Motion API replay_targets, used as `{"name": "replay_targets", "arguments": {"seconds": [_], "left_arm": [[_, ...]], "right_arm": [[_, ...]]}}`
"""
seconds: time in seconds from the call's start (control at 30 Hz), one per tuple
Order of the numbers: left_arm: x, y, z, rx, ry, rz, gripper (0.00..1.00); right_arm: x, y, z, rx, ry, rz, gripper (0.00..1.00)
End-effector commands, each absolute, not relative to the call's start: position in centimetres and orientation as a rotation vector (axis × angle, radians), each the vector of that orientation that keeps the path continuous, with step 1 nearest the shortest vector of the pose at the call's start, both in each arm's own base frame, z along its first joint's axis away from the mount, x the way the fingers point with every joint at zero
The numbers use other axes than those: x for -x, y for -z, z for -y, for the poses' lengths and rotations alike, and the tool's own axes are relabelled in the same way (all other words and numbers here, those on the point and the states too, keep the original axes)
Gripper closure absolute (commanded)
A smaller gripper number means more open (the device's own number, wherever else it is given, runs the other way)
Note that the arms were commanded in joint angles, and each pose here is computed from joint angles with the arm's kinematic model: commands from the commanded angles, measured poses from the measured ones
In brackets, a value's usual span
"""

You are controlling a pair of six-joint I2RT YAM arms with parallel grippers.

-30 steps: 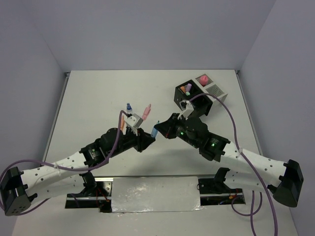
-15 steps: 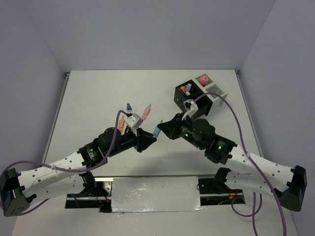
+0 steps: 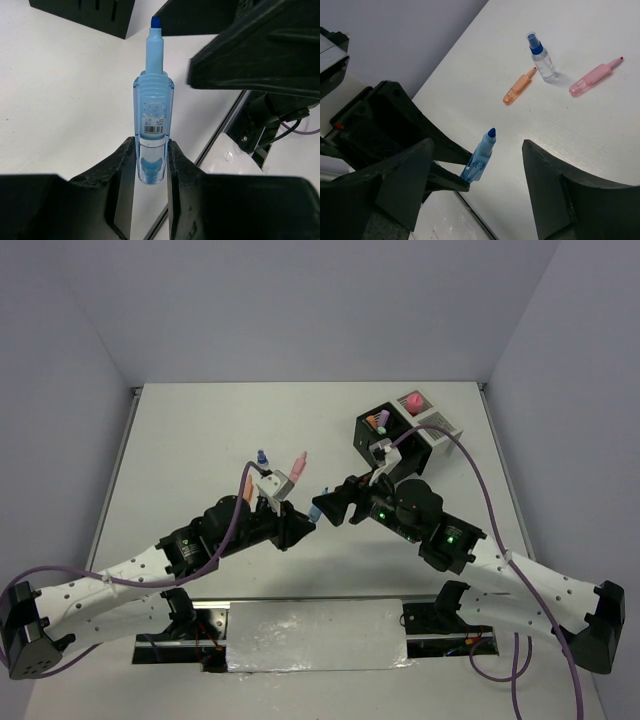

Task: Sort the stationery into containers
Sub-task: Close the pen cap on the pen.

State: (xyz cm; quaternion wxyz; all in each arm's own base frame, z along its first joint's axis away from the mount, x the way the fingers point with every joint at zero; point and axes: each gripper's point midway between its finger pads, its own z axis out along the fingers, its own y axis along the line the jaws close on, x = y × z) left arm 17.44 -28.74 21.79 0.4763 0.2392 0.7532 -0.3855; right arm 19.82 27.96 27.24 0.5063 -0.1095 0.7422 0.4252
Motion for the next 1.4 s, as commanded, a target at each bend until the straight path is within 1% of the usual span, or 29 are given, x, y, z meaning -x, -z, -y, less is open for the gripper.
{"name": "replay_targets", "arguments": {"seconds": [0.0,0.17,0.27,0.33,0.4,0.43,0.5,0.67,0.87,1.03,1.13,1.2,1.23,1.3,1.37], "left_arm": [[-17.9,-24.0,28.8,-0.556,0.94,-1.798,1.0],[-17.7,-25.1,29.1,-0.489,1.011,-1.786,1.0],[-17.4,-26.0,29.6,-0.508,1.045,-1.766,1.0],[-17.5,-26.1,29.7,-0.522,1.031,-1.773,1.0],[-17.3,-26.2,30.0,-0.548,1.04,-1.776,1.0],[-17.1,-26.2,30.1,-0.556,1.047,-1.777,1.0],[-17.2,-26.3,30.1,-0.553,1.049,-1.777,1.0],[-17.1,-25.6,30.2,-0.573,1.043,-1.798,1.0],[-17.5,-24.1,30.4,-0.574,1.006,-1.854,1.0],[-17.9,-23.8,30.5,-0.564,0.989,-1.864,1.0],[-17.9,-23.9,30.5,-0.569,0.983,-1.87,1.0],[-17.9,-24.4,30.5,-0.572,0.986,-1.852,1.0],[-17.8,-24.5,30.4,-0.575,0.988,-1.838,1.0],[-17.8,-24.8,30.3,-0.578,0.998,-1.813,1.0],[-17.6,-25.1,30.1,-0.566,1.007,-1.8,1.0]], "right_arm": [[-19.5,-32.6,-27.3,0.26,-1.074,-1.637,0.2],[-19.1,-32.1,-26.5,0.254,-1.07,-1.634,0.2],[-18.7,-31.0,-27.0,0.278,-1.096,-1.646,0.23],[-18.7,-30.4,-27.6,0.313,-1.094,-1.66,0.33],[-19.0,-30.2,-27.9,0.335,-1.07,-1.666,0.4],[-19.2,-29.9,-27.8,0.335,-1.054,-1.675,0.4],[-20.0,-29.6,-27.2,0.296,-0.999,-1.69,0.39],[-19.8,-30.2,-28.0,0.332,-1.035,-1.66,0.32],[-17.8,-32.9,-29.4,0.444,-1.159,-1.555,0.34],[-16.2,-33.1,-30.7,0.523,-1.26,-1.553,0.34],[-15.9,-33.4,-30.5,0.514,-1.279,-1.55,0.33],[-16.6,-33.4,-29.5,0.447,-1.235,-1.569,0.29],[-17.1,-33.4,-29.0,0.394,-1.217,-1.593,0.28],[-19.5,-32.6,-26.6,0.223,-1.082,-1.67,0.28],[-20.9,-31.8,-24.5,0.071,-0.992,-1.726,0.27]]}}
